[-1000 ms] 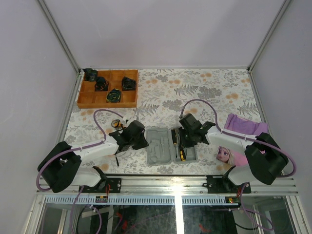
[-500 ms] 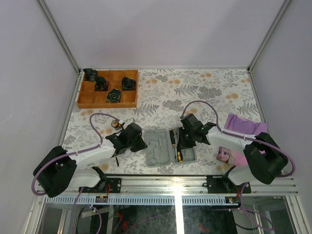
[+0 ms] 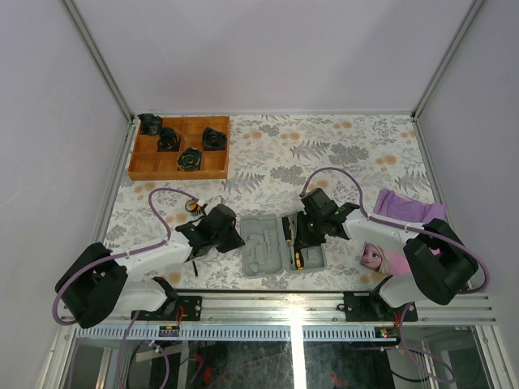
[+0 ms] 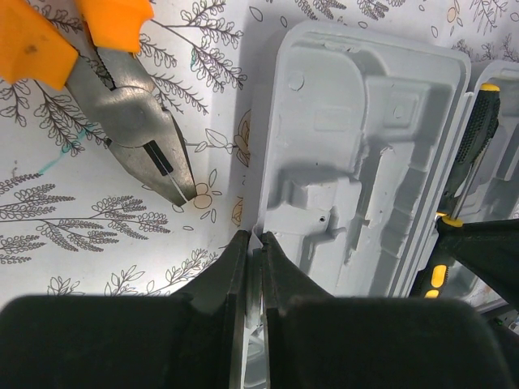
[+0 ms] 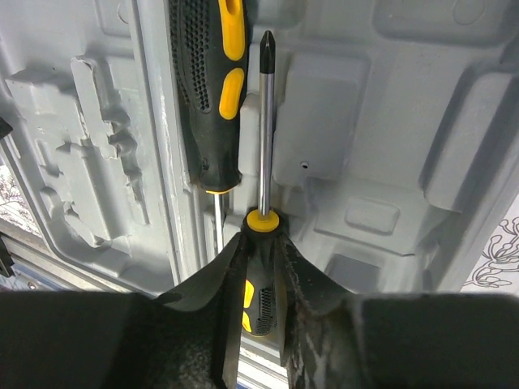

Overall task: Sort the tools into containers
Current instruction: Place the screwdriver in the storage box.

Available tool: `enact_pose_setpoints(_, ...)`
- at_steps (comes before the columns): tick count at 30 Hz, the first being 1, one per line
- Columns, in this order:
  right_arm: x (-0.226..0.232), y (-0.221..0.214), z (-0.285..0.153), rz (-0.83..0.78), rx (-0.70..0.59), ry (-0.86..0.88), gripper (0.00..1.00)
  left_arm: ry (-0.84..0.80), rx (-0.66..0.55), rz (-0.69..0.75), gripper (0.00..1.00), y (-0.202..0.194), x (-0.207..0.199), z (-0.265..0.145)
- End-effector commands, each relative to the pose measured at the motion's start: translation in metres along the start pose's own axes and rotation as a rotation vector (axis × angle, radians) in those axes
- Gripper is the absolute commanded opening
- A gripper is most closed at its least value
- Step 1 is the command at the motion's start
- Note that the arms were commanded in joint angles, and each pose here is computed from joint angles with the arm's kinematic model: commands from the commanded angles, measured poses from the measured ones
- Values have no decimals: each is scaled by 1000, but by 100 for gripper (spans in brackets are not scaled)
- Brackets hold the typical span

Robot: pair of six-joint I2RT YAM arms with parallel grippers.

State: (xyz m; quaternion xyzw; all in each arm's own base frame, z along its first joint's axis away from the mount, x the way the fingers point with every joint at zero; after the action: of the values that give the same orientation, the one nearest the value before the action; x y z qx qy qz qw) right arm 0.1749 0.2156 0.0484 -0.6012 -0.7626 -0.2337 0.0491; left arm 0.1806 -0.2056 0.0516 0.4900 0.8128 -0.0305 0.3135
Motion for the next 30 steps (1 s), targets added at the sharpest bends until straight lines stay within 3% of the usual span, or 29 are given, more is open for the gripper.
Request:
enact_pose_setpoints(1, -2, -5, -5, -12, 20, -19, 28, -27, -9, -25, 0, 0, -6, 1)
enact_pose_setpoints(6, 1, 13, -20, -44, -52, -45, 35, -24, -10, -26, 0, -1, -5, 1)
enact_pose_setpoints(13, 3, 38, -40, -86, -155, -96, 37, -20, -14, -52, 0, -1, -4, 1)
enact_pose_setpoints(23, 0, 42, -39, -115, -161, -119, 33, -68, -20, -212, 0, -5, -3, -3)
enact_pose_setpoints(30, -3, 38, -32, -157, -125, -120, 26, -76, -11, -201, 0, -14, -13, -1)
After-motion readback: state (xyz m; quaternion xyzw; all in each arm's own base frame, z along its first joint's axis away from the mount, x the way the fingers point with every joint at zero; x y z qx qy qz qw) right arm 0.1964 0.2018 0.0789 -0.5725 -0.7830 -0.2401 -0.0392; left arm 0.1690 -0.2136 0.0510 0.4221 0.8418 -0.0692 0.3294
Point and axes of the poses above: each gripper's point midway between its finger pads, its own z axis out along the fingers, its own x axis along the line the jaws close on, y = z × x, the point moved 3 cm from there along -z, back along the fingers, and after that the axes turned 8 degrees about -z, right-handed, at the moved point
